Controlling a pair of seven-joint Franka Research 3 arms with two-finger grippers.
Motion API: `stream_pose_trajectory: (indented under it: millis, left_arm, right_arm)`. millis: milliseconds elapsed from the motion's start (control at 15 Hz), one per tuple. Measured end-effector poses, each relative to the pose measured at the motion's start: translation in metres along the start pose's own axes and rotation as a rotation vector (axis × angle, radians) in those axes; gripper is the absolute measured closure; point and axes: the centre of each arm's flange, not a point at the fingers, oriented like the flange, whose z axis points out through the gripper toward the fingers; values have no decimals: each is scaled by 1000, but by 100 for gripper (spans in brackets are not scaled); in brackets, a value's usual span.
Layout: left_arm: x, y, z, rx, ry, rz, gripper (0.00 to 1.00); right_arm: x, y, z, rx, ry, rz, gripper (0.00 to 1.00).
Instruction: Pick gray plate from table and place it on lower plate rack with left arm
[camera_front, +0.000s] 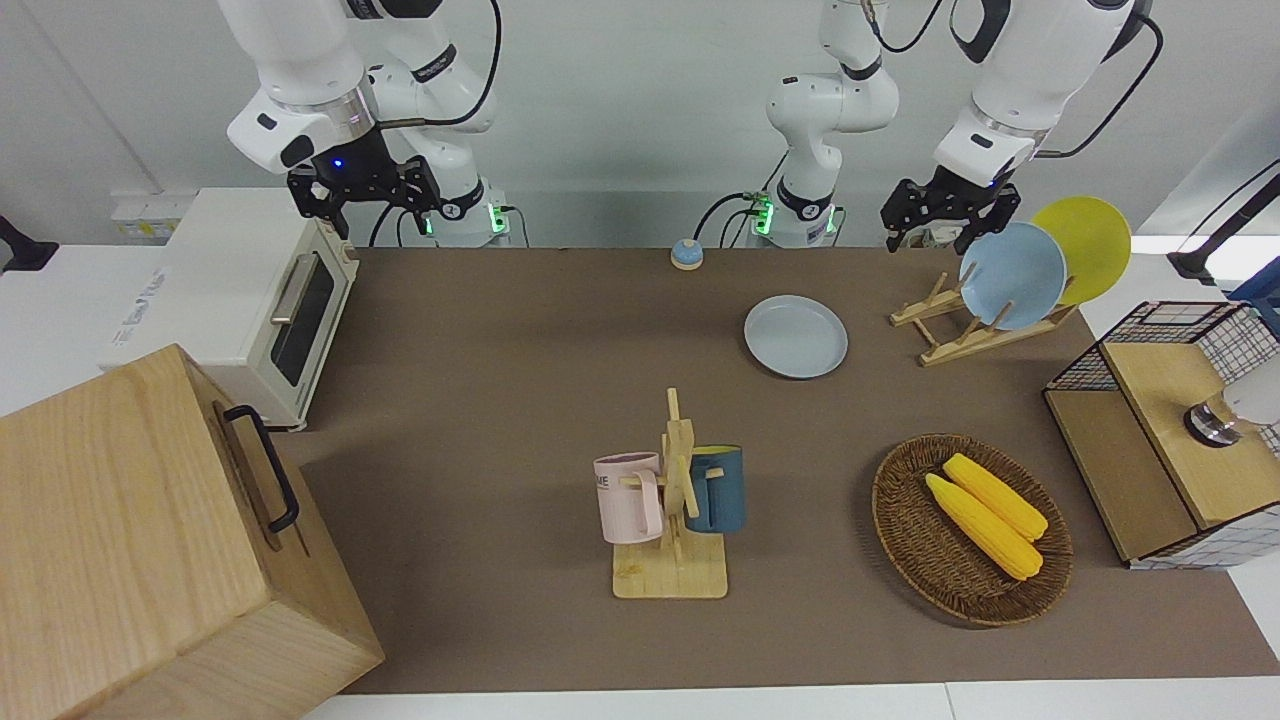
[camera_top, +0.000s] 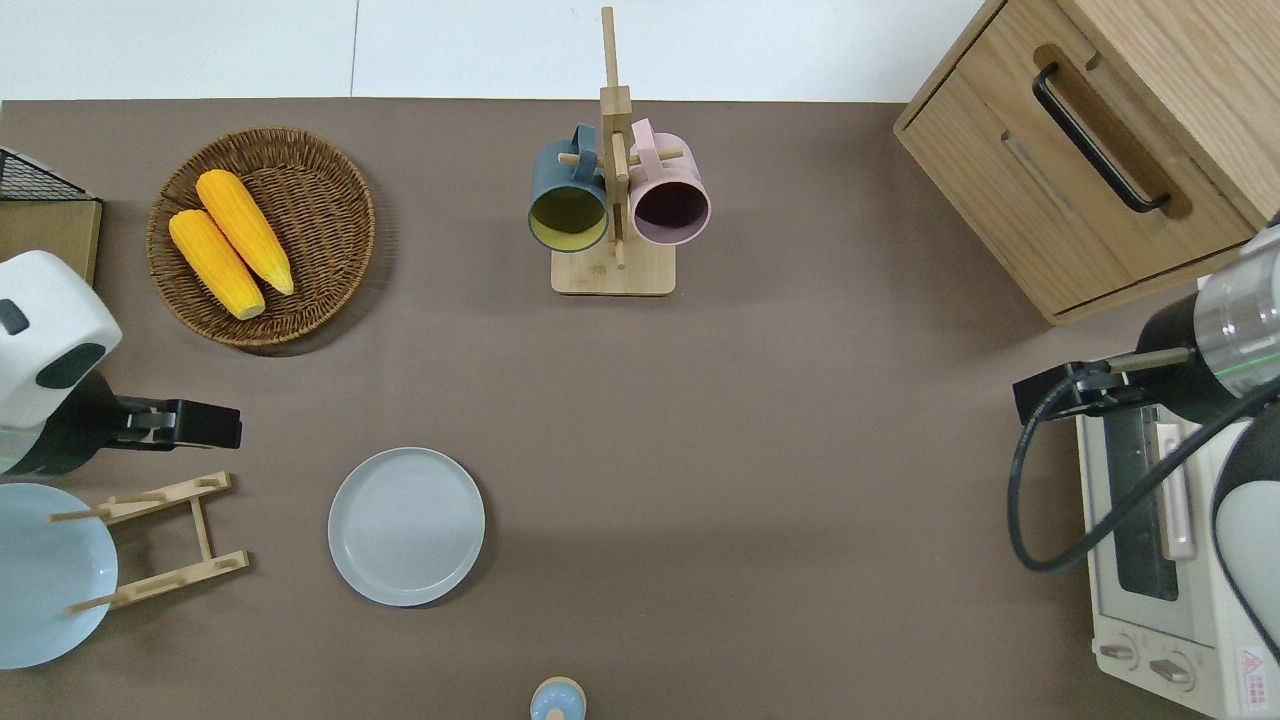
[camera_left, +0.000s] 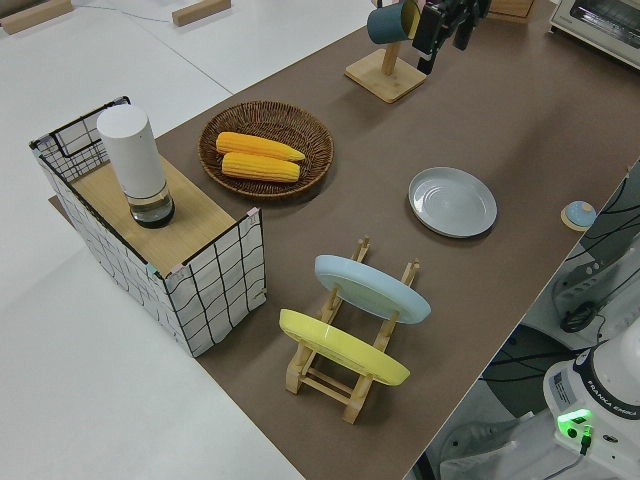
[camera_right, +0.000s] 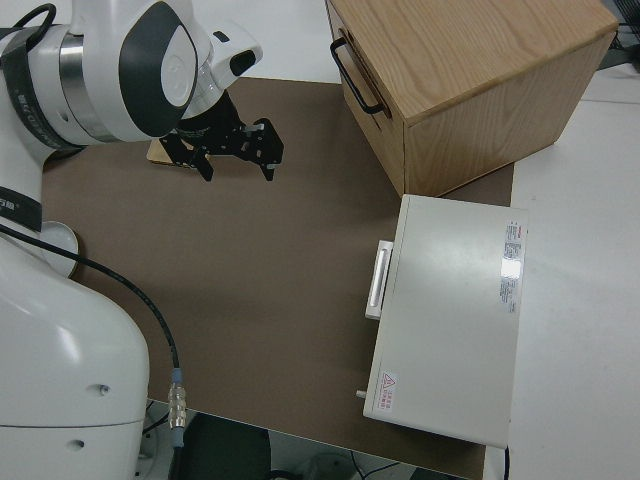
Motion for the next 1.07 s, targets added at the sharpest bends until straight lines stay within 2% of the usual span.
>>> stream_pose_trajectory:
  millis: [667,1067]
  left_arm:
    - [1,-1,4,5,-15,-1,0]
    - [-2,-1,10,6,-43,-3,0]
  right_arm:
    - [0,0,0,0,0,0,1]
    - [0,0,0,0,0,0,1]
